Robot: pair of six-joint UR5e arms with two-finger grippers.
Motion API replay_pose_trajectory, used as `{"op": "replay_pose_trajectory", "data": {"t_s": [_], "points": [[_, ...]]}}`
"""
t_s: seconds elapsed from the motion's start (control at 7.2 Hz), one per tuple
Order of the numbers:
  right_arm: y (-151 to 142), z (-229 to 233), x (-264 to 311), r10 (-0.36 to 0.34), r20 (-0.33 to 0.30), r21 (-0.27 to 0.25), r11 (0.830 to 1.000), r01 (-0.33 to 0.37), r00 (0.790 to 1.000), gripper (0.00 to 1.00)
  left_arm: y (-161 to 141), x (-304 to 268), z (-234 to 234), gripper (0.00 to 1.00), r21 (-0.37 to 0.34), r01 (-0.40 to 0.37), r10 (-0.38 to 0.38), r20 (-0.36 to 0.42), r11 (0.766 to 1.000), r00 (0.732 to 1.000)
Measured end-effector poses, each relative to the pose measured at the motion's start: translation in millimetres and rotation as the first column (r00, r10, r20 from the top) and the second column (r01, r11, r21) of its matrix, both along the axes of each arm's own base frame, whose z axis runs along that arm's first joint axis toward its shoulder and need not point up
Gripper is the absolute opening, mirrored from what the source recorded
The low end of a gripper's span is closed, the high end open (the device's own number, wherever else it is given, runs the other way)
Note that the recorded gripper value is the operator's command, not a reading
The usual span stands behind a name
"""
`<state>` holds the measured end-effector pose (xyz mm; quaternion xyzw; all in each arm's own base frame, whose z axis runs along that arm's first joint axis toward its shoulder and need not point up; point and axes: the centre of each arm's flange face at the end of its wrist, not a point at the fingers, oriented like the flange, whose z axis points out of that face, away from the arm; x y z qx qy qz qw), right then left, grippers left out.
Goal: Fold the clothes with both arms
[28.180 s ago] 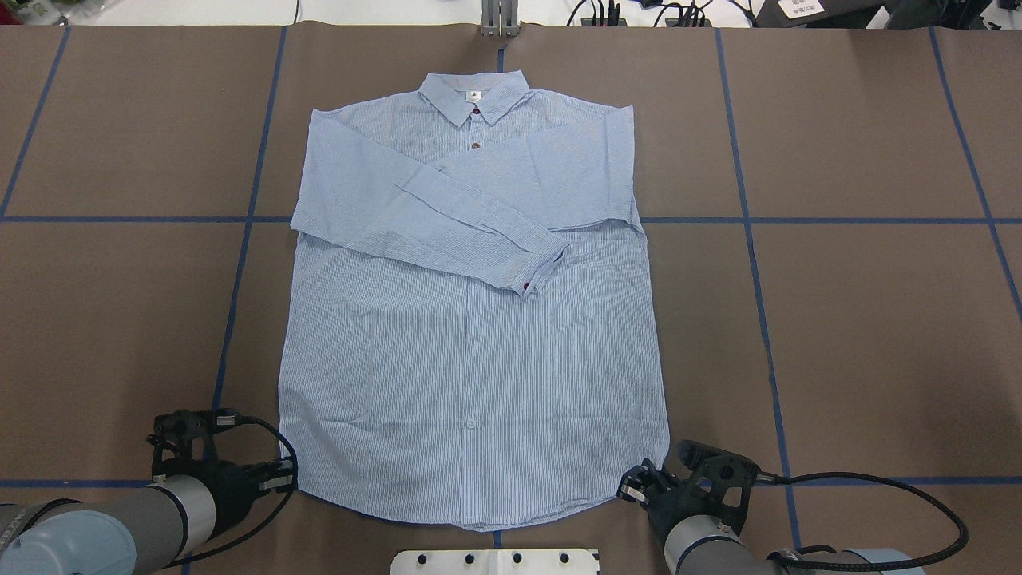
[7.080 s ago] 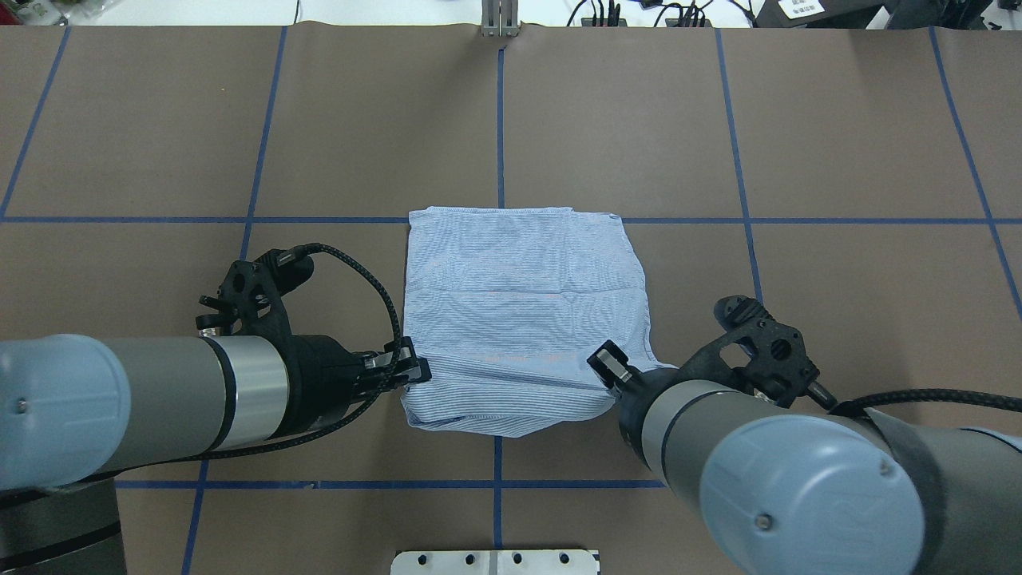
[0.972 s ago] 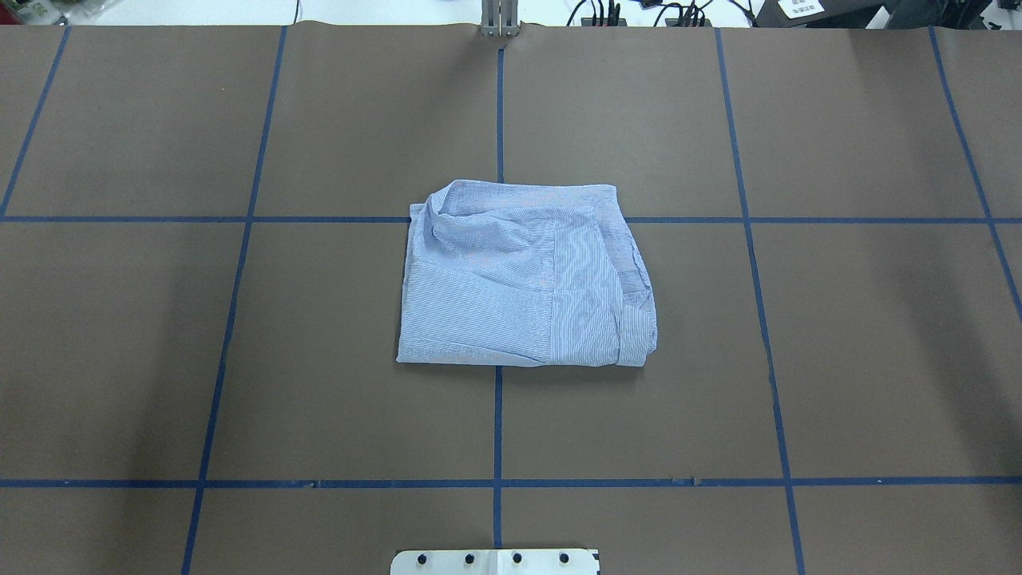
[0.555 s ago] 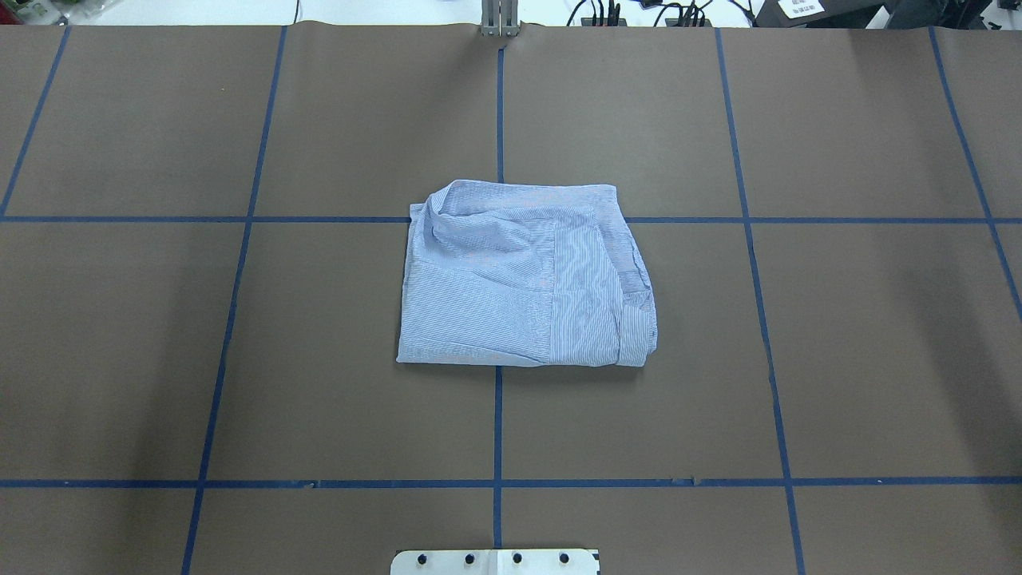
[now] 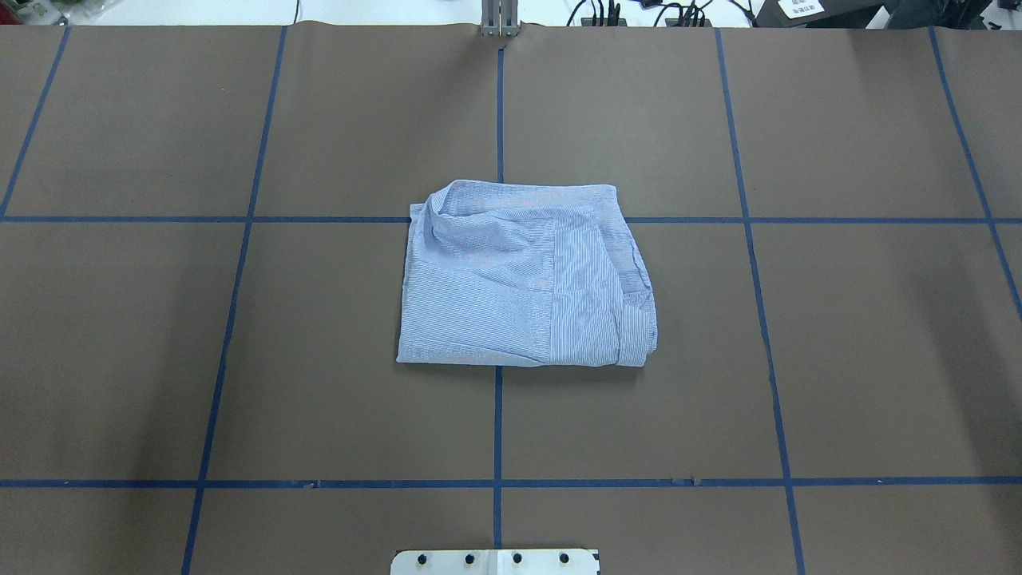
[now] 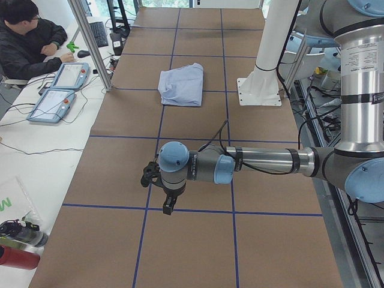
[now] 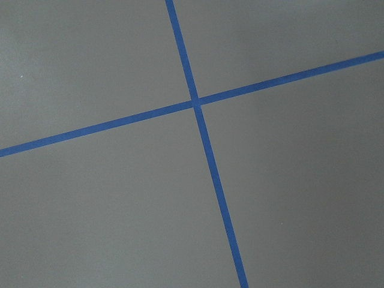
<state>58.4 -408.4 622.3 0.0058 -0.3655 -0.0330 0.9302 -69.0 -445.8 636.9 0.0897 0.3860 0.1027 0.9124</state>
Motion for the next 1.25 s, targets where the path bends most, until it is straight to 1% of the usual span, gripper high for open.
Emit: {"op": "replay_pose_trajectory", "data": {"t_s": [0.28, 1.25], "points": [[0.7, 4.0, -0.2, -0.001, 0.002, -0.008, 1.0, 0.001, 1.0, 1.0, 6.2, 0.2, 5.7, 1.0, -0.012, 0.0, 0.0, -0.001, 1.0, 1.0], [0.4, 3.0, 0.4, -0.008, -0.005, 0.004, 1.0, 0.008, 1.0, 1.0, 12.3, 0.3, 10.0, 1.0, -0.025, 0.002, -0.002, -0.002, 1.0, 1.0]]}}
